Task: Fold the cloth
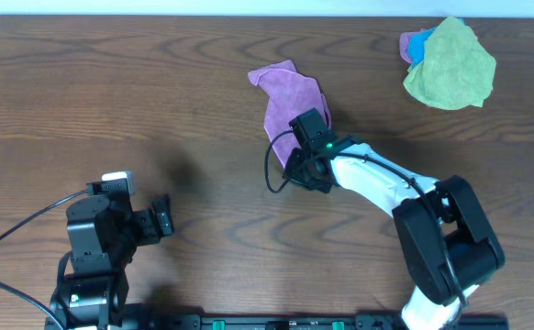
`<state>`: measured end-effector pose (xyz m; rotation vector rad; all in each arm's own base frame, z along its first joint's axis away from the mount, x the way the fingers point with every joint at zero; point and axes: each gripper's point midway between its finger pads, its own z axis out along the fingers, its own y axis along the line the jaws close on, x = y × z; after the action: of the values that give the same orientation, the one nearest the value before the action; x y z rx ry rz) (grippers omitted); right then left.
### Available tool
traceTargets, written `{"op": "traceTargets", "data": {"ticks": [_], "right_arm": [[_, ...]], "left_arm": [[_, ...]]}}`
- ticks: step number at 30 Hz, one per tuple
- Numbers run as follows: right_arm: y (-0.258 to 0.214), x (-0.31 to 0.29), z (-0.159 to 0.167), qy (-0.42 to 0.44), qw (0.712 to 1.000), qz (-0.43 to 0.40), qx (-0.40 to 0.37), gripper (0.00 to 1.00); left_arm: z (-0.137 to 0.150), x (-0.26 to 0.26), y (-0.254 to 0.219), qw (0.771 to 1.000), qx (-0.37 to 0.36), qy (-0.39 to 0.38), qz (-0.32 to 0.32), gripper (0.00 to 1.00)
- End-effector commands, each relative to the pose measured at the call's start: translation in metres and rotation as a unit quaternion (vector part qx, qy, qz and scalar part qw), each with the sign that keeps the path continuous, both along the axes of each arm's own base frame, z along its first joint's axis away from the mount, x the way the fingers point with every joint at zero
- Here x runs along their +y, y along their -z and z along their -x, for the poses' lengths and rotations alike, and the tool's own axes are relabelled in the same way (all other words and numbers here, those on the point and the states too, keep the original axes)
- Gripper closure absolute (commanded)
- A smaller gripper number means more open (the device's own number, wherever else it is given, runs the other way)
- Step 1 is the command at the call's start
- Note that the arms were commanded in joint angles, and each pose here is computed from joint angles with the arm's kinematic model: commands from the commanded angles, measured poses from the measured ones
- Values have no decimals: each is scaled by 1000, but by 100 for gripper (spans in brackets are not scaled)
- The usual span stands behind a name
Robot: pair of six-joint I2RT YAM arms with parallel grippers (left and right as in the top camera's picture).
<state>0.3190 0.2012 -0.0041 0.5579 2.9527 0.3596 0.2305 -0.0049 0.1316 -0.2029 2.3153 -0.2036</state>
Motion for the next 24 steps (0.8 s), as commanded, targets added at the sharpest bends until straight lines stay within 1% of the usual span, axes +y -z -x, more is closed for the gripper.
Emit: {"op": "traceTargets", "data": {"ticks": [1, 5, 10, 18, 20, 23, 24], "right_arm": [[12, -29, 16, 4, 998, 60, 29, 99], [-4, -66, 33, 8, 990, 131, 50, 99], [-34, -109, 46, 25, 977, 207, 50, 99], [-54, -166, 51, 85, 956, 276, 59, 98], [-54, -176, 51, 100, 954, 277, 65, 86], [-54, -182, 52, 92, 955, 272, 73, 63], [-55, -180, 52, 77, 958, 267, 74, 59]], "left_arm": [[-4, -1, -11, 1000, -14, 1, 5, 5], [-4, -1, -11, 1000, -14, 1, 5, 5], [-4, -1, -11, 1000, -14, 0, 6, 5], [-3, -10, -12, 999, -15, 18, 24, 5], [-3, -10, -12, 999, -15, 19, 24, 5], [-3, -10, -12, 999, -15, 19, 24, 5], [-3, -10, -12, 999, -15, 19, 24, 5]]}}
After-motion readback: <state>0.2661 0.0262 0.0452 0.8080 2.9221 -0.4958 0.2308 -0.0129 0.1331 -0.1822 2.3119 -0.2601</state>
